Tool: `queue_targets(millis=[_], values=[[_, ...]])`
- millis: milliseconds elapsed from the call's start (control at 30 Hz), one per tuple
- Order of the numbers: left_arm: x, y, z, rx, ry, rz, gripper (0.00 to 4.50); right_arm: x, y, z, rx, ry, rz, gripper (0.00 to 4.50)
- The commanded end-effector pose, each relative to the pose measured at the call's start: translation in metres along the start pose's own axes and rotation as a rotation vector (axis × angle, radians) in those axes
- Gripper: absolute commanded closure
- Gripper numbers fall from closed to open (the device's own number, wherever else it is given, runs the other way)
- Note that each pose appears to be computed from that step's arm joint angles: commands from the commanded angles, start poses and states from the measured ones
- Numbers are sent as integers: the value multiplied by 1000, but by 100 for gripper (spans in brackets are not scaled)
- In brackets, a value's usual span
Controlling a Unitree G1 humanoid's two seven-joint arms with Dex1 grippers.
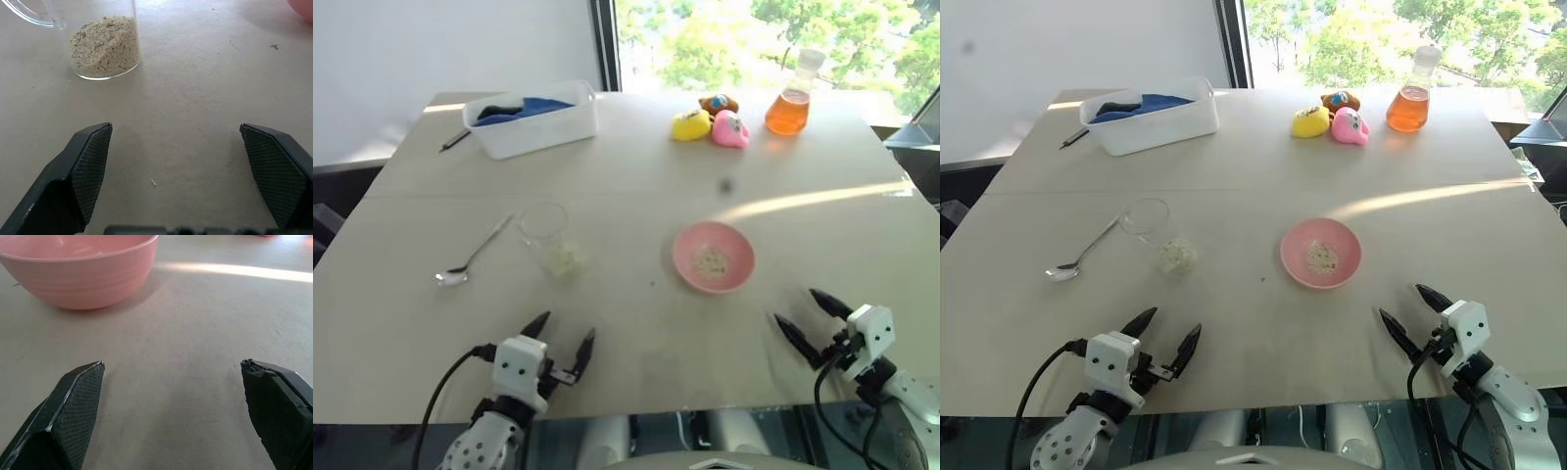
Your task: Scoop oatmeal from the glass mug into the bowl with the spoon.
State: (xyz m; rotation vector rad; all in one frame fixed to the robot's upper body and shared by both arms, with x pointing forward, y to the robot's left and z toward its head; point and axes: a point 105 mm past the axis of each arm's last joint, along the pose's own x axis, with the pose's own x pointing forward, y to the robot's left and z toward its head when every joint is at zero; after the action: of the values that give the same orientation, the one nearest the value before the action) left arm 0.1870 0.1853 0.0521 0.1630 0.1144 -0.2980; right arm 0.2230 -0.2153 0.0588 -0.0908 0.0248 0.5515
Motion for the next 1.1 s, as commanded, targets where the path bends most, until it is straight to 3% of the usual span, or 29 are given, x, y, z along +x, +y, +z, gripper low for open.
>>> queue_targets(millis=[33, 1100], values=[[-2, 0, 8, 12, -29, -8, 3, 0, -2, 8, -16, -22, 8, 0], [3, 4, 10, 0, -56, 4, 3, 1, 0, 15, -19, -46, 67, 0]])
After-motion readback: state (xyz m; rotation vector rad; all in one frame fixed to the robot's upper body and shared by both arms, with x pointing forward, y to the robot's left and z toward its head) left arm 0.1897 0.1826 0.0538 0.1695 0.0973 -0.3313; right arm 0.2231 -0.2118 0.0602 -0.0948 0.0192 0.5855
